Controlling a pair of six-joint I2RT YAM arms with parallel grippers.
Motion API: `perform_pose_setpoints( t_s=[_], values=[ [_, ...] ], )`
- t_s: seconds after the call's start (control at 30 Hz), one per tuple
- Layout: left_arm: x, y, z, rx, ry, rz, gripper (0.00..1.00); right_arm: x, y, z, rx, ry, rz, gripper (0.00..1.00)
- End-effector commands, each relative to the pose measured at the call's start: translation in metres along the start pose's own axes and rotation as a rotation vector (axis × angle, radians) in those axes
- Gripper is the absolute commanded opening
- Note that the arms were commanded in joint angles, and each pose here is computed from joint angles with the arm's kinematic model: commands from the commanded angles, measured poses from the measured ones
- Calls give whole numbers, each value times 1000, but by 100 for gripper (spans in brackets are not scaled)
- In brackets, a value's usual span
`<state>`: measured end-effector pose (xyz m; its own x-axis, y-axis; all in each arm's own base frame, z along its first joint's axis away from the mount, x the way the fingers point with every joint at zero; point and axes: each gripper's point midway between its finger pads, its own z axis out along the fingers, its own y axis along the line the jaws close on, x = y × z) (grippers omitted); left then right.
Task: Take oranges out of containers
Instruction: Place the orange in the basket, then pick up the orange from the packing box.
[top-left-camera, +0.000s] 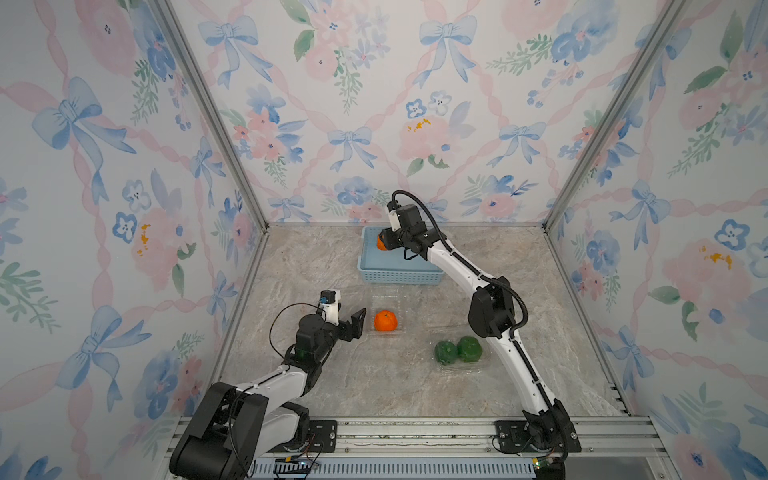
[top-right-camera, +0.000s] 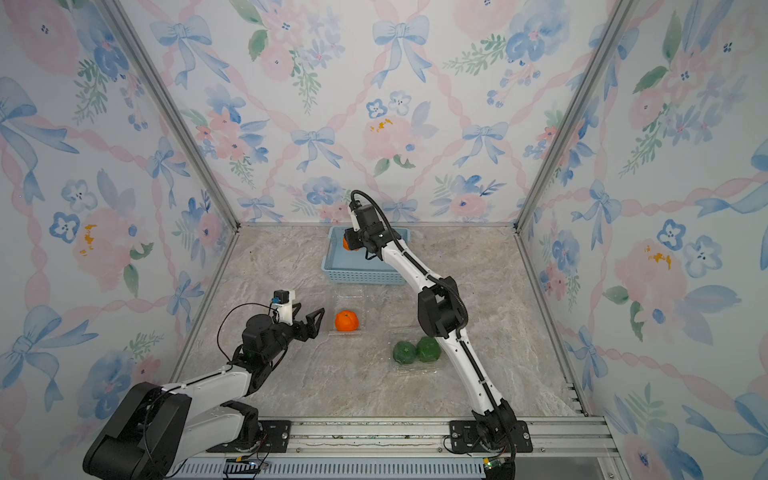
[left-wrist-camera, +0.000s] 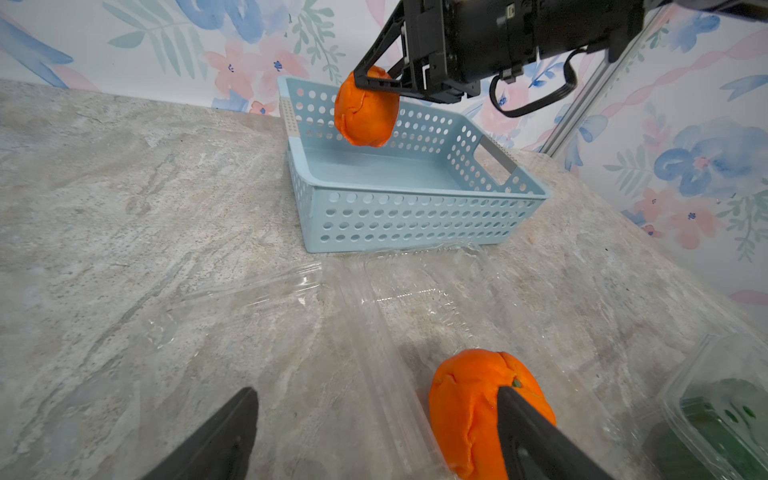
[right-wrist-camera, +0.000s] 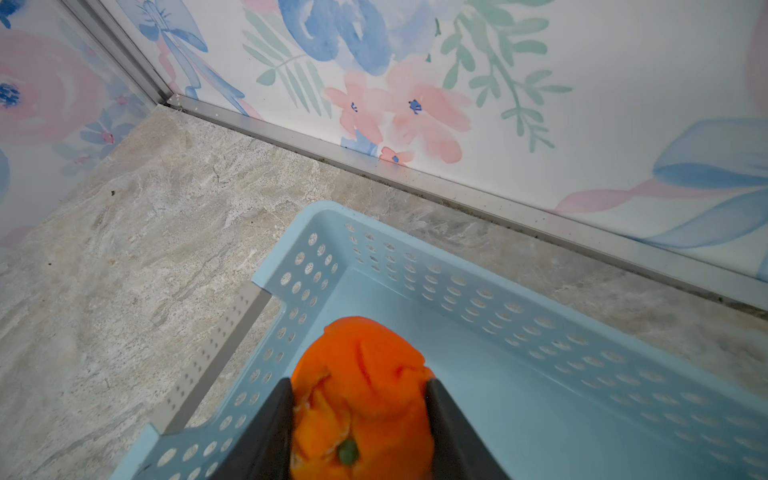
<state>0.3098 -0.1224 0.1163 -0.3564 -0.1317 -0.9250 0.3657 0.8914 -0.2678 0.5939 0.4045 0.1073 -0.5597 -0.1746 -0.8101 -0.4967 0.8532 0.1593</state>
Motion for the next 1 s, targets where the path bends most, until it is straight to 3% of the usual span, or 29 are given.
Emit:
perform_pose_setpoints(
  t_s=[0.0, 0.23, 0.43, 0.7, 0.8, 0.97],
  values=[
    [-2, -2, -6, 13, -25, -3, 91, -2, 1, 1, -29, -11, 30, 50],
    [-5, -2, -8, 11, -36, -3, 91, 11, 1, 7, -52, 18, 41, 55],
    [-5, -2, -8, 10, -38, -2, 91, 13, 8, -2, -60, 37, 9, 66],
    [-4, 0, -5, 5, -31, -5, 91, -1, 34, -73, -82, 36, -110, 72],
    [-4, 0, -4, 6, -25, -4, 91, 20, 53, -104, -110, 78, -176, 73],
    [-2, 0, -3, 7, -19, -6, 91, 85, 87, -136, -220, 198, -191, 76]
  ],
)
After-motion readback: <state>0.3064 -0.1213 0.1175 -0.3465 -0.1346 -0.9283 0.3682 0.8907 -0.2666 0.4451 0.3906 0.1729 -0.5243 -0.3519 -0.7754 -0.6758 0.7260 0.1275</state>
